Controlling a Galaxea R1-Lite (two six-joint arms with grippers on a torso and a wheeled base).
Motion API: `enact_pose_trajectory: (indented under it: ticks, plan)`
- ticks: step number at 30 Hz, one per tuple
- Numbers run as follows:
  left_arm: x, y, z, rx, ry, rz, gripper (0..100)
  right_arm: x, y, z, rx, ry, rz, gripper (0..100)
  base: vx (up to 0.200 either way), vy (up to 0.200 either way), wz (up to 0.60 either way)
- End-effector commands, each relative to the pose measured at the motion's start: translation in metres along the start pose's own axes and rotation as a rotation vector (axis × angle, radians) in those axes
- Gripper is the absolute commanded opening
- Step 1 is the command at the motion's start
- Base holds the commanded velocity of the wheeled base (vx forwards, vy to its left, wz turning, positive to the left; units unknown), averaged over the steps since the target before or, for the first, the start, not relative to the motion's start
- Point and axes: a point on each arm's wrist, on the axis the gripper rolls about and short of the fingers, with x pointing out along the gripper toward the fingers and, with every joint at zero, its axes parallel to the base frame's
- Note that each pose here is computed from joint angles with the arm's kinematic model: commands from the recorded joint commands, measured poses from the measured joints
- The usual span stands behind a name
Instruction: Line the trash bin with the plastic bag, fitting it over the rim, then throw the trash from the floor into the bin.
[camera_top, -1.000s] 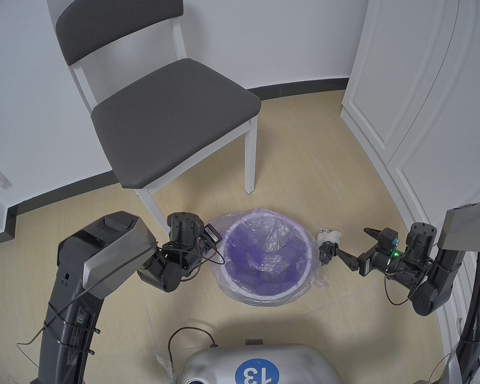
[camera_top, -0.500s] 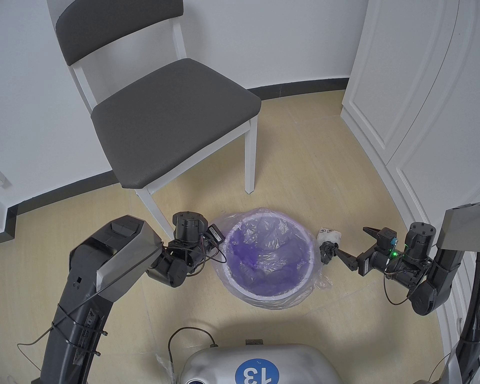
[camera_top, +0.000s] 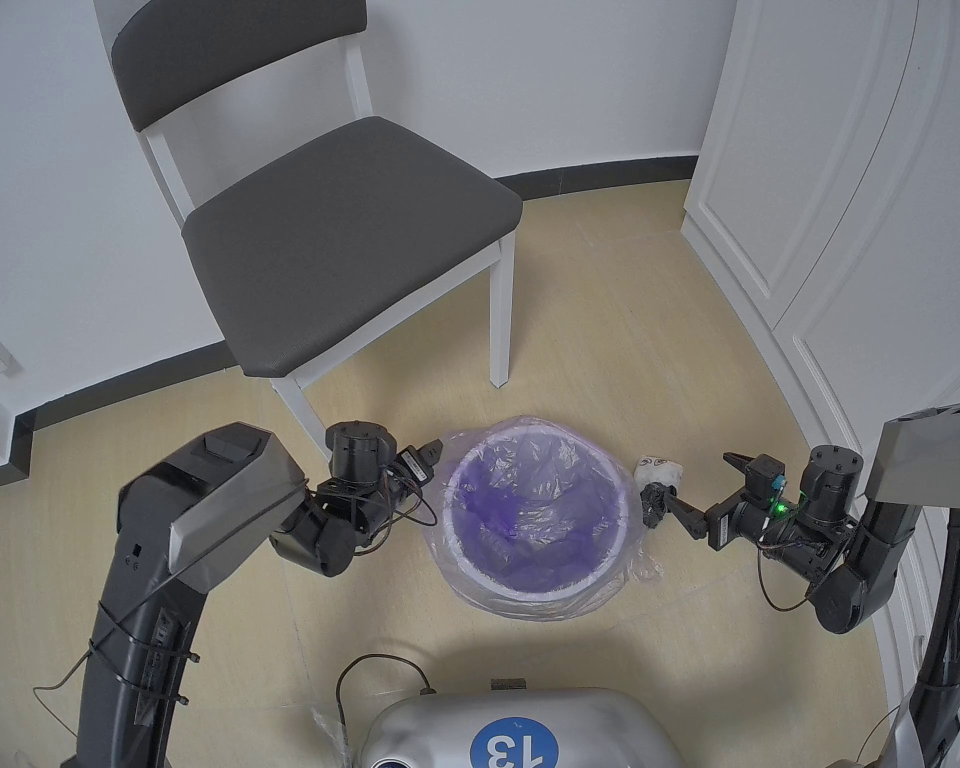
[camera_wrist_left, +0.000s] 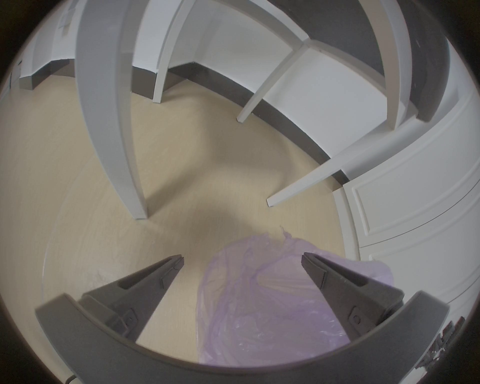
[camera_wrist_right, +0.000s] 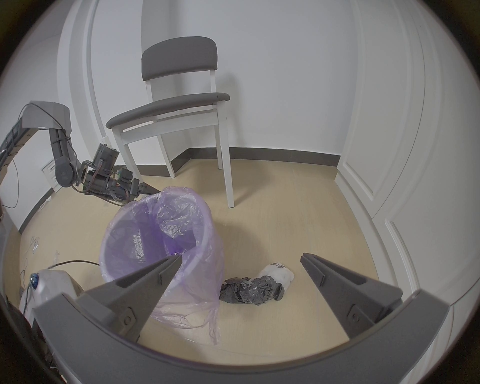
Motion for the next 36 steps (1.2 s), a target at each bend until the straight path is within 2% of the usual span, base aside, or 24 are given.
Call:
enact_pose_trajectory:
  ticks: [1,2,6,9,11,12,13,16,19,24,27,31,36]
  plan:
    - [-0.037,-0.003,0.027,-0.003,-0.053,-0.012,100,0.001,0.007,0.007,-0.019,-0.023,-0.015,100,0.0,0.0,0.0]
    - [-0.039,-0.003,0.028,-0.001,-0.053,-0.012,100,0.001,0.007,0.006,-0.022,-0.021,-0.018,100,0.0,0.0,0.0]
    - [-0.076,0.0,0.041,0.097,-0.051,0.022,100,-0.001,0.008,0.004,-0.033,-0.006,-0.029,100,0.0,0.0,0.0]
    - [-0.104,0.006,0.03,0.17,0.0,0.039,100,-0.001,0.008,0.004,-0.025,-0.005,-0.03,100,0.0,0.0,0.0]
    - [-0.104,0.006,0.03,0.17,0.0,0.039,100,-0.001,0.008,0.004,-0.025,-0.005,-0.03,100,0.0,0.0,0.0]
    - [-0.135,0.016,0.01,0.293,0.062,0.001,100,-0.002,0.008,0.003,-0.005,0.001,-0.027,100,0.0,0.0,0.0]
    - [-0.139,0.016,0.008,0.312,0.062,-0.016,100,-0.002,0.008,0.002,-0.004,0.003,-0.027,100,0.0,0.0,0.0]
    - [-0.158,0.013,0.0,0.396,-0.023,-0.139,100,0.0,0.005,0.001,0.006,-0.001,-0.024,100,0.0,0.0,0.0]
    - [-0.174,0.014,-0.012,0.417,-0.024,-0.177,100,0.0,-0.009,-0.011,0.021,0.037,-0.054,100,0.0,0.0,0.0]
    - [-0.197,0.008,-0.027,0.459,0.041,-0.201,100,-0.005,-0.028,-0.03,0.028,0.094,-0.055,100,0.0,0.0,0.0]
    - [-0.2,-0.003,-0.028,0.469,0.031,-0.237,100,-0.005,-0.03,-0.032,0.01,0.086,-0.04,100,0.0,0.0,0.0]
    - [-0.21,-0.017,-0.024,0.471,0.002,-0.283,100,-0.017,-0.025,-0.033,0.004,0.087,0.053,100,0.0,0.0,0.0]
    - [-0.211,-0.023,-0.019,0.471,-0.023,-0.308,100,-0.021,-0.028,-0.017,0.01,0.031,0.052,100,0.0,0.0,0.0]
